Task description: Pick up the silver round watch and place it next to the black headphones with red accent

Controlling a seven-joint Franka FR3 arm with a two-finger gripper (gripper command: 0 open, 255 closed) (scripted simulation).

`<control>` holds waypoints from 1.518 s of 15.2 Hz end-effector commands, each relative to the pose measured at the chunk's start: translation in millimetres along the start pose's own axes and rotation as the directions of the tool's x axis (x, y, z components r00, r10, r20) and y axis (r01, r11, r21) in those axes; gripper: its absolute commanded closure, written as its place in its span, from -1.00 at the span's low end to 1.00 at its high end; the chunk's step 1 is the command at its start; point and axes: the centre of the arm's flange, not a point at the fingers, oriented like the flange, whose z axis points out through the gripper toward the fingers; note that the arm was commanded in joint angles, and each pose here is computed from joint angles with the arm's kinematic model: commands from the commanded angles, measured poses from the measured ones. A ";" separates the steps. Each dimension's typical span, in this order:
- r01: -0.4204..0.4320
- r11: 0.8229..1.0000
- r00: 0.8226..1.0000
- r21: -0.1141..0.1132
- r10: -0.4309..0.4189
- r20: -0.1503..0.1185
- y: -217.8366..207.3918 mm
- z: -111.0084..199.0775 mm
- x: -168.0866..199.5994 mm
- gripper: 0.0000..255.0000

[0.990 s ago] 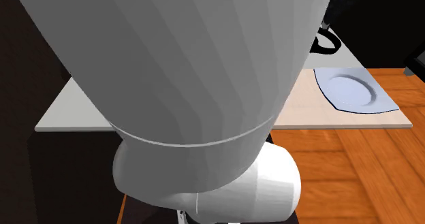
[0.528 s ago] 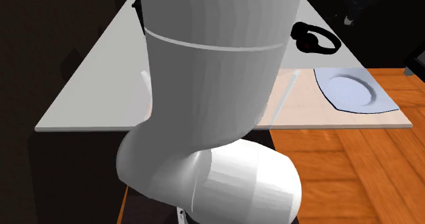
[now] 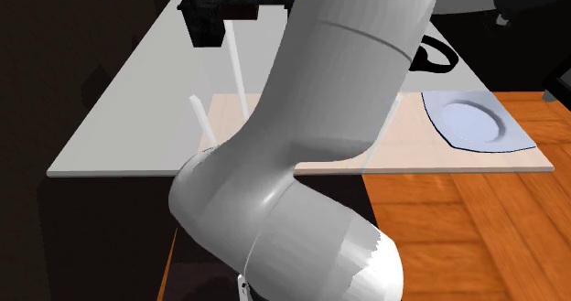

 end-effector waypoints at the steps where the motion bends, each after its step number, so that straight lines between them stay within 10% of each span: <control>1: 0.004 1.000 1.000 0.003 -0.004 0.000 25.3 4.4 5.5 1.00; 23: 0.004 1.000 1.000 0.003 -0.004 0.000 12.6 119.8 4.0 1.00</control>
